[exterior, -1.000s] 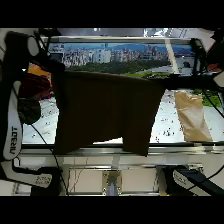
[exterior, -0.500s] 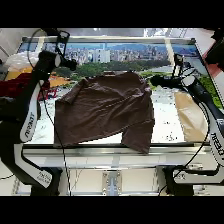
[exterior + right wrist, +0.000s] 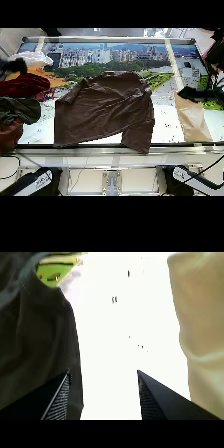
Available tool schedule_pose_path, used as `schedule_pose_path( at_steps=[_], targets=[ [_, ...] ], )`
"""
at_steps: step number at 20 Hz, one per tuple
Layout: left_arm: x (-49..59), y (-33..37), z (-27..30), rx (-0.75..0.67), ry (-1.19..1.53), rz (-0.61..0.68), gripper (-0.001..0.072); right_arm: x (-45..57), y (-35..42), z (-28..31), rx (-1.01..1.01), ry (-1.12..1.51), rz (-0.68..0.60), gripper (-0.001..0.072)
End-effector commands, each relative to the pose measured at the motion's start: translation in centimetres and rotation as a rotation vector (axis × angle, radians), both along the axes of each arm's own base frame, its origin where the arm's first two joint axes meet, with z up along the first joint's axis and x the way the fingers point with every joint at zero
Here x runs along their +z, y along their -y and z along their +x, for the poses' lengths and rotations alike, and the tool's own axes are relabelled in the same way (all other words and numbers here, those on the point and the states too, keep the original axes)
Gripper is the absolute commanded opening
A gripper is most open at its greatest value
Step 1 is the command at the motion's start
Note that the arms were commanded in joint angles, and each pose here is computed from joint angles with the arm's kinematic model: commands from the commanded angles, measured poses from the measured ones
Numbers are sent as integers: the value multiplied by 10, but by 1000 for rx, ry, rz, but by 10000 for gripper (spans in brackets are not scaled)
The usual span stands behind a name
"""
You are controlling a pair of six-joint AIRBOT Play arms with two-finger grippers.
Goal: Fold the shirts.
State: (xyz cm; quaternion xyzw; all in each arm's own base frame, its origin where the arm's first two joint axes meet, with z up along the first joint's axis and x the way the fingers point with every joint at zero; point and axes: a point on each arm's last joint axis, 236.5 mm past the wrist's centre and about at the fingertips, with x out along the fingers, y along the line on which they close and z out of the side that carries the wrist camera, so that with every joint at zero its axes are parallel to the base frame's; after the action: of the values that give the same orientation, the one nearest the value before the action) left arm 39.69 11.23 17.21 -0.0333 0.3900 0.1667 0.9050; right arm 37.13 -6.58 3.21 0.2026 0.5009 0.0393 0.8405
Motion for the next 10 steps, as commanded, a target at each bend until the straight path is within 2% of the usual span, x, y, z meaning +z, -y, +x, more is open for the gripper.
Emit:
schedule_pose_path(
  at_steps=[1, 3, 6, 9, 10],
  targets=[
    [-75, -6, -108, 240, -148, -210, 704, -35, -22, -40, -27, -96, 264, 460],
    [-126, 25, -154, 290, -308, -399, 703, -49, -35, -45, 16, -139, 326, 460],
    [-174, 78, -179, 291, -409, -694, 702, -52, -36, -42, 39, -128, 325, 460],
    [-209, 92, -226, 355, -581, -780, 701, -48, -37, -37, 57, -93, 325, 460],
    [-216, 95, -237, 389, -610, -822, 642, -47, -36, -34, 56, -78, 322, 460]
  ],
)
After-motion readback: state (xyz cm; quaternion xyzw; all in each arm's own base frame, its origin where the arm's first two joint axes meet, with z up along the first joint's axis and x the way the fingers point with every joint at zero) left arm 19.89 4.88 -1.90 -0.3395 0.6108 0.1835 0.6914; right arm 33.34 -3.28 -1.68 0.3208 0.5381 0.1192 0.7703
